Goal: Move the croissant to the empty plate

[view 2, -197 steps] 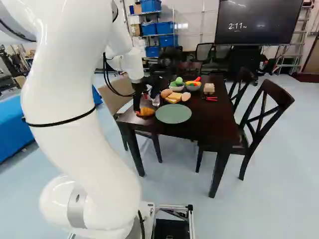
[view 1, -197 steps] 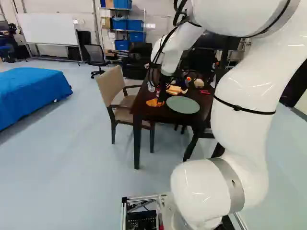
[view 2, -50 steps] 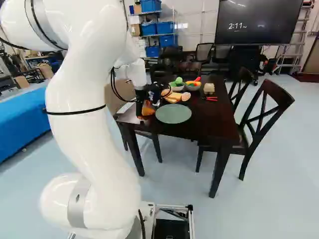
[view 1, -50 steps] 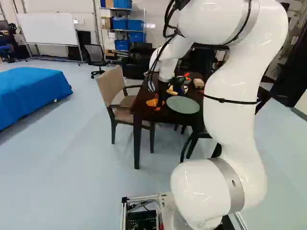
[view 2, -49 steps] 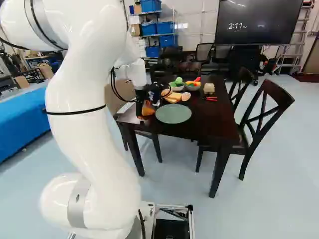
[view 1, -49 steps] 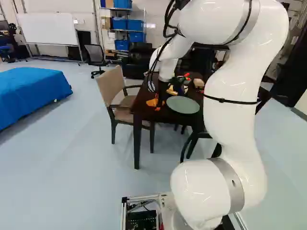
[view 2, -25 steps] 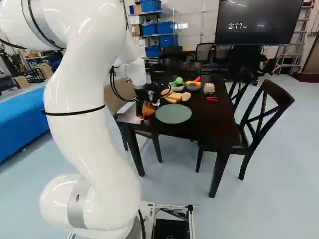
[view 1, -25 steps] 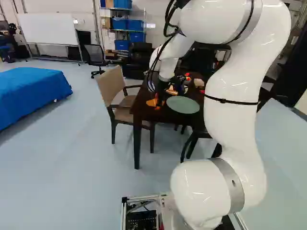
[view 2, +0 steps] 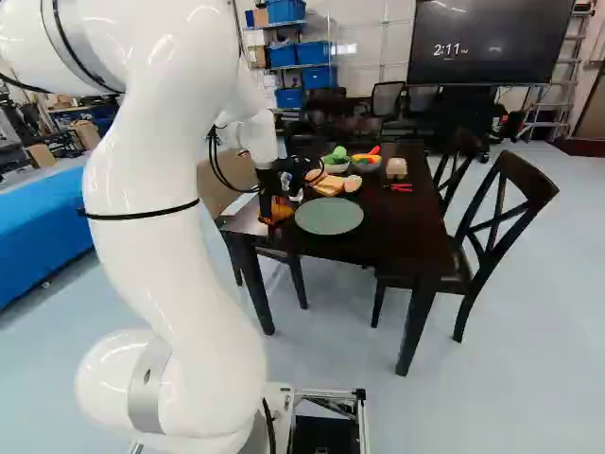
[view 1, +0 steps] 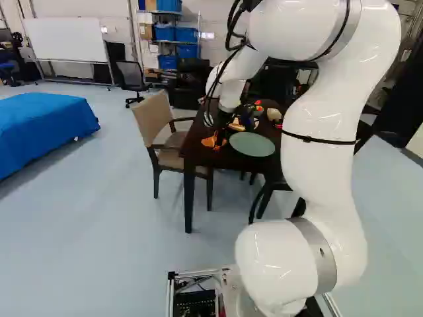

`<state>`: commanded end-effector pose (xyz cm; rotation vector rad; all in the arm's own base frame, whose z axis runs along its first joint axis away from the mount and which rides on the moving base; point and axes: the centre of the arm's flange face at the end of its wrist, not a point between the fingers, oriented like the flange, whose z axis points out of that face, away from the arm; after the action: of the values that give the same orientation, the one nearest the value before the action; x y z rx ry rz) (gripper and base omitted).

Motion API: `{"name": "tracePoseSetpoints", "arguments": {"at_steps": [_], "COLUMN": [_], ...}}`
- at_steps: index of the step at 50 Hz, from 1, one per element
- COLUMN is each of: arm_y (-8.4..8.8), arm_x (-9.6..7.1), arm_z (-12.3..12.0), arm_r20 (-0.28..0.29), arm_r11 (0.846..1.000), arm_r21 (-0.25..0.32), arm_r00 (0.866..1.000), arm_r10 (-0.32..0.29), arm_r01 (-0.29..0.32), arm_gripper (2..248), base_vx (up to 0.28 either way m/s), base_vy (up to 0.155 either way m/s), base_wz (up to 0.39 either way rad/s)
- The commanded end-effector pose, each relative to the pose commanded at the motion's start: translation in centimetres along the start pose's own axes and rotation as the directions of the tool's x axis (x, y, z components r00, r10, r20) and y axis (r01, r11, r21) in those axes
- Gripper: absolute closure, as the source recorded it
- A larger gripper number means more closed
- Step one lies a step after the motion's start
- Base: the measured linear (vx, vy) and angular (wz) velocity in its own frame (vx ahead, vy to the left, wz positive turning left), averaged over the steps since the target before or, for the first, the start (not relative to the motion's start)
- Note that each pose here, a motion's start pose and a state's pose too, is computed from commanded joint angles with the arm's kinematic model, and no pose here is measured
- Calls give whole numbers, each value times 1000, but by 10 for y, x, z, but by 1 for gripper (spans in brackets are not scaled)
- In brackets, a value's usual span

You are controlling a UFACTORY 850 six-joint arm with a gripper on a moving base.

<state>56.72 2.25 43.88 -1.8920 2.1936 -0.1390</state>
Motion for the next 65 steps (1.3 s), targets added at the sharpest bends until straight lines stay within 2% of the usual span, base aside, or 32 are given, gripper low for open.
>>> {"name": "tracePoseSetpoints", "arguments": {"at_steps": [11, 12, 16, 17, 22, 23, 28, 48, 54, 65], "arm_y": [0, 0, 0, 0, 0, 0, 0, 0, 0, 0], "arm_x": [0, 0, 0, 0, 0, 0, 0, 0, 0, 0], "arm_z": [-1, -1, -1, -1, -1, -1, -1, -1, -1, -1], "arm_r20": [0, 0, 0, 0, 0, 0, 0, 0, 0, 0], "arm_r11": [1000, 1000, 1000, 1000, 1000, 1000, 1000, 1000, 1000, 1000], "arm_r21": [1, 1, 1, 1, 1, 1, 1, 1, 1, 1], "arm_r00": [1000, 1000, 1000, 1000, 1000, 1000, 1000, 1000, 1000, 1000], "arm_r10": [0, 0, 0, 0, 0, 0, 0, 0, 0, 0], "arm_r01": [0, 0, 0, 0, 0, 0, 0, 0, 0, 0], "arm_gripper": [79, 91, 91, 103, 103, 115, 121, 119, 133, 132], "base_vx": [0, 0, 0, 0, 0, 0, 0, 0, 0, 0], "base_vy": [0, 0, 0, 0, 0, 0, 0, 0, 0, 0], "base_wz": [0, 0, 0, 0, 0, 0, 0, 0, 0, 0]}}
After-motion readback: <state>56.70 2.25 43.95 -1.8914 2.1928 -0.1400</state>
